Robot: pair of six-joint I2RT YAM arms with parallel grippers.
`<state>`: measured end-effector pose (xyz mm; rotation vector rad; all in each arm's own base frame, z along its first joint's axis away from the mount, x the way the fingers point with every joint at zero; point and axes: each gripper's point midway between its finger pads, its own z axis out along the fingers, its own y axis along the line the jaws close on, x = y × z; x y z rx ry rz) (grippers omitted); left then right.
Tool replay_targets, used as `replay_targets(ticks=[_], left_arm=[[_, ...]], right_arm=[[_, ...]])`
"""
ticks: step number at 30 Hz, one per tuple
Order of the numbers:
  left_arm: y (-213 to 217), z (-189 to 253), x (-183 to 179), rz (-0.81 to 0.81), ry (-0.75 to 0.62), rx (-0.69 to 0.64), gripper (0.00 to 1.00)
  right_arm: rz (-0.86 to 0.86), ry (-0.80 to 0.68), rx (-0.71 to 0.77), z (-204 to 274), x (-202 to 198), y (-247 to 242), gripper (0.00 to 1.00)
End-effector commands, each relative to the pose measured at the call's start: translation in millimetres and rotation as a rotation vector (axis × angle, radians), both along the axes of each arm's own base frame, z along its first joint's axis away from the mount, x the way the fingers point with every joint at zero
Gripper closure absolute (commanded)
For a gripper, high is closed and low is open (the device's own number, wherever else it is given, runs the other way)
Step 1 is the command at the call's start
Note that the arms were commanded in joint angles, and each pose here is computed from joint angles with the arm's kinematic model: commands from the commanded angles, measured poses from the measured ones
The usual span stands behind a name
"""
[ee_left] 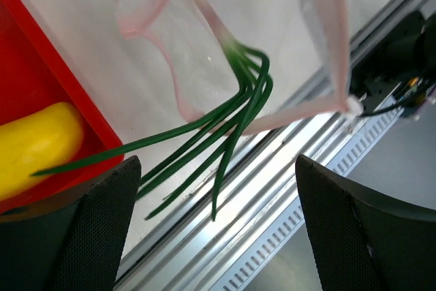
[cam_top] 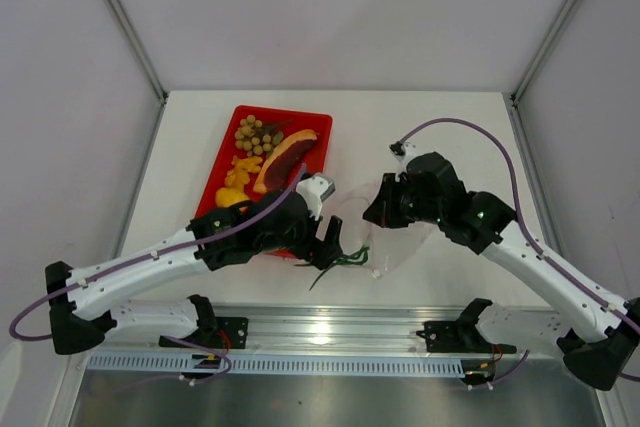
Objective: Place the food in the zip-top bag and seal the zipper
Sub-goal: Place the fake vegetable in the zipper food storage bag.
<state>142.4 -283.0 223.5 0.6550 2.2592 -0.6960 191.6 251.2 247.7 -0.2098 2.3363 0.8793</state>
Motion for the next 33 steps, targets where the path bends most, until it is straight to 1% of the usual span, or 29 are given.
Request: replay_targets(ticks=[1, 3, 6, 8, 13, 16, 20, 22, 25, 26, 28, 29, 31, 32, 33], left_arm=[[-3.1, -9.9, -7.6, -0.114, -0.052, -0.005, 0.05], [-1.5, -12.5, -8.5, -0.145, -0.071, 0.011, 0.03], [-4.4, -20.6, -9.3, -0.184, -0.079, 0.031, 0.02], [-11.3, -21.9, -11.3, -0.217, -0.078, 0.018, 0.01], [-20.4, -47.2, -25.0, -0.278, -0.005, 0.048, 0.01], [-21.6, -58.2, -31.7, -0.287, 0.032, 0.068, 0.02], [-15.5, -74.7, -35.0, -0.249, 0.08, 0.106, 0.04], [-13.7, -80.7, -39.7, -0.256, 0.098, 0.11, 0.05], [-13.4, -82.6, -48.8, -0.273, 0.119, 0.091, 0.11], [-13.6, -81.1, -51.2, -0.276, 0.124, 0.081, 0.16], [-15.4, -82.8, -59.4, -0.302, 0.141, 0.069, 0.2], [-17.3, -81.6, -61.4, -0.306, 0.148, 0.06, 0.25], [-21.5, -82.7, -65.6, -0.322, 0.157, 0.052, 0.3], [-24.0, -83.8, -67.0, -0.325, 0.166, 0.053, 0.37], [-24.4, -84.9, -66.9, -0.323, 0.168, 0.056, 0.41]], right_arm=[[0.058, -0.075, 0.047, 27.4, -5.6, -0.2, 1.0], [0.105, -0.088, 0.052, 29.9, -12.5, 0.6, 1.0], [0.127, -0.081, 0.043, 27.9, -17.2, -1.1, 1.0], [0.135, -0.086, 0.047, 29.1, -19.8, -2.4, 1.0], [0.132, -0.103, 0.052, 34.8, -20.5, -6.9, 1.0], [0.123, -0.111, 0.052, 37.4, -18.3, -10.4, 1.0], [0.123, -0.111, 0.065, 39.8, -17.6, -12.8, 1.0], [0.118, -0.113, 0.064, 40.3, -17.3, -15.5, 1.0], [0.11, -0.115, 0.058, 39.2, -17.1, -20.0, 1.0], [0.106, -0.113, 0.054, 38.4, -17.0, -21.5, 1.0], [0.098, -0.111, 0.052, 37.7, -16.2, -23.7, 1.0], [0.098, -0.116, 0.053, 38.7, -16.1, -24.2, 1.0], [0.097, -0.116, 0.063, 41.0, -15.9, -23.8, 1.0], [0.098, -0.113, 0.069, 41.2, -16.3, -23.0, 1.0], [0.097, -0.113, 0.069, 41.1, -15.6, -23.0, 1.0]])
